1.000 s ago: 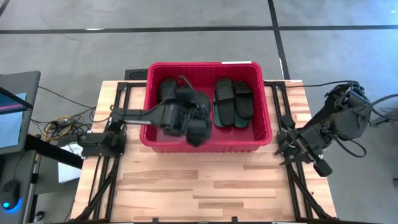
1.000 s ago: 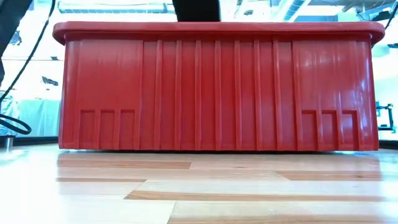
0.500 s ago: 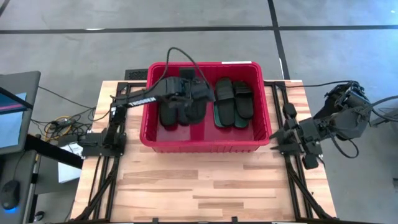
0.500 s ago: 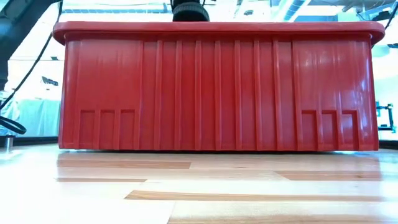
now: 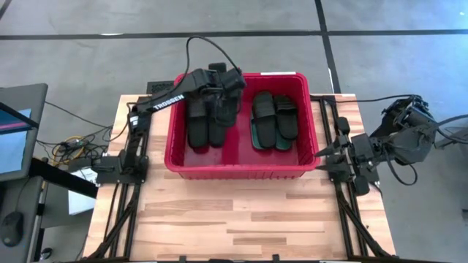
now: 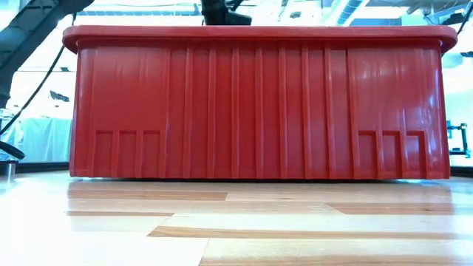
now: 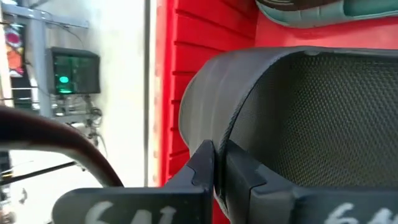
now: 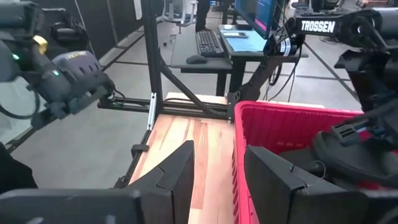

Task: Pick and place slides into bin
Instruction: Put the black slipper into the red organizer bin

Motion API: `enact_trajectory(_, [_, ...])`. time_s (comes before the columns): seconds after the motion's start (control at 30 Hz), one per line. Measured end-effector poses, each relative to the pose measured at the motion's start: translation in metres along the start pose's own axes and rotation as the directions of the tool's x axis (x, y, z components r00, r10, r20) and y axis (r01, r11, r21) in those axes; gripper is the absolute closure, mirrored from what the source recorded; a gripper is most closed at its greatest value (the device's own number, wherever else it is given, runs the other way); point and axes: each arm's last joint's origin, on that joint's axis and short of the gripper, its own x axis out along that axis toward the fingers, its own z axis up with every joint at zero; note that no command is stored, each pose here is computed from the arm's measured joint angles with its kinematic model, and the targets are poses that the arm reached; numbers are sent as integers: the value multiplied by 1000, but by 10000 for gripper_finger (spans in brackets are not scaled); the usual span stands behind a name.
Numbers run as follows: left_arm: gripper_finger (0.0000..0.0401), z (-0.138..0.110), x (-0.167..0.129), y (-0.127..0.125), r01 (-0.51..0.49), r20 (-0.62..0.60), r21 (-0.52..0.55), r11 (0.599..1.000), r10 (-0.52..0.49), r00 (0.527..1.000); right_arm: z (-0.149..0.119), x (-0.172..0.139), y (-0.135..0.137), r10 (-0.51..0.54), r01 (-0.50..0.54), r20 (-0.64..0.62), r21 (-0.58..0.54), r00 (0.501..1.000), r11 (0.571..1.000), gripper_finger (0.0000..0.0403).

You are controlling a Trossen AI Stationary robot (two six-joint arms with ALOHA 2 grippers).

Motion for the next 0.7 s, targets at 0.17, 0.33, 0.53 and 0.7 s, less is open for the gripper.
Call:
enact_trajectory(0.17, [401, 0, 24, -6, 17, -20, 2, 1000, -17, 1000, 0, 0, 0, -10, 10, 1, -1, 1000, 1000, 275])
enact_trajectory(0.33, [401, -1, 49, -18, 21, -45, 36, 999, -19, 999, 0, 0, -1, -27, 27, 5, 0, 1000, 1000, 275])
enact_trajectory(0.53, [401, -7, 75, -24, 8, -80, 29, 1000, -6, 997, 0, 0, -1, -27, 27, 5, 0, 1000, 1000, 275])
enact_trajectory(0.7, [401, -13, 90, -28, 13, -95, 41, 999, -9, 995, 0, 0, -1, -51, 51, 9, 2, 999, 999, 275])
